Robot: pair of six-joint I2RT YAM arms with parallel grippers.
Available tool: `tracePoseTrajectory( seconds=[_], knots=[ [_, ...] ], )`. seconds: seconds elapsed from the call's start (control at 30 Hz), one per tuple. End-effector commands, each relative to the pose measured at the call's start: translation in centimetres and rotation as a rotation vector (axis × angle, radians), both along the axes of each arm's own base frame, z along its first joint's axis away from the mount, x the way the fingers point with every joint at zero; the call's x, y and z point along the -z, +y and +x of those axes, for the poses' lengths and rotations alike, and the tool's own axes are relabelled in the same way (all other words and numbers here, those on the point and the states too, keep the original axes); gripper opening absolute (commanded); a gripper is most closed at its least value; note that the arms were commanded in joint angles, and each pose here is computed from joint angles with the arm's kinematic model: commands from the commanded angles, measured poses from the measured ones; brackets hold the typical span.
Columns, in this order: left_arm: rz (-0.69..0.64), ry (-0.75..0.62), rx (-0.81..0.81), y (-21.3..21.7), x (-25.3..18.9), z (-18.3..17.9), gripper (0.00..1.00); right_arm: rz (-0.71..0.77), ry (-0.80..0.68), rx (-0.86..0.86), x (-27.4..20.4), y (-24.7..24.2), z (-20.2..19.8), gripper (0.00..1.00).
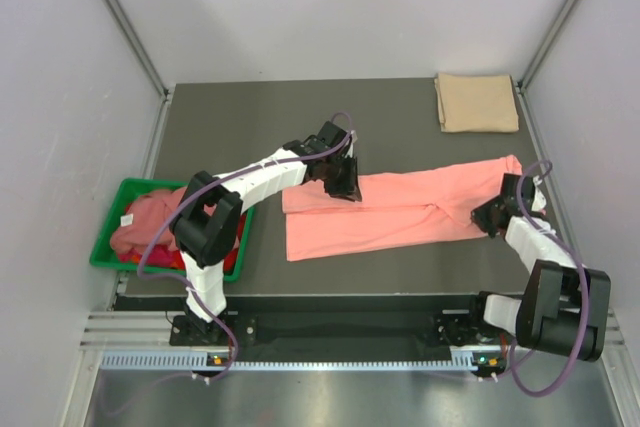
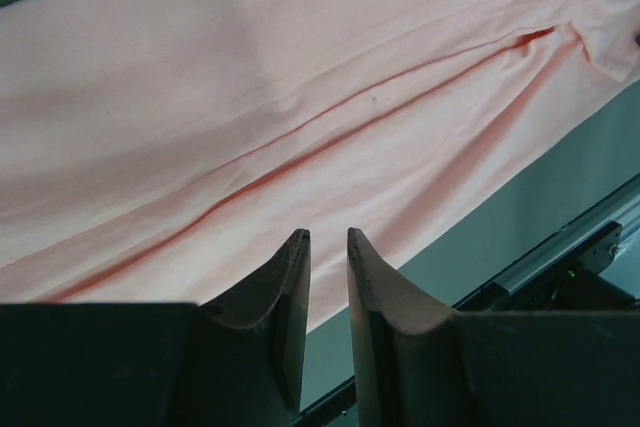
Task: Fold and stack the t-shirts
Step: Fold the tshirt
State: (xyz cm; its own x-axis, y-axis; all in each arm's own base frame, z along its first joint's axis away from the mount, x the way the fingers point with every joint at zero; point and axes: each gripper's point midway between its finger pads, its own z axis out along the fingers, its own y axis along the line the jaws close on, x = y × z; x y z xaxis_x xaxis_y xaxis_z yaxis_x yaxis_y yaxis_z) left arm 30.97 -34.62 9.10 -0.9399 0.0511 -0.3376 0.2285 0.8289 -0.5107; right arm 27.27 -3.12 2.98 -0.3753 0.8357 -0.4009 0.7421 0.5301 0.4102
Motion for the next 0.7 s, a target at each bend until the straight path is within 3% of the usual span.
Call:
tracePoseTrajectory(
  seconds=[0.0,0.67],
  knots=[
    [-0.054,-0.038,0.012,-1.0,-1.6,0.6,0.27,-0.03,-0.125,-0.034,-2.8,0.1,2.5,0.0],
    [-0.041,-0.025,0.007,-1.2,-0.6,0.9,0.27,-0.045,-0.17,-0.244,-5.7,1.6,11.6,0.0]
  ],
)
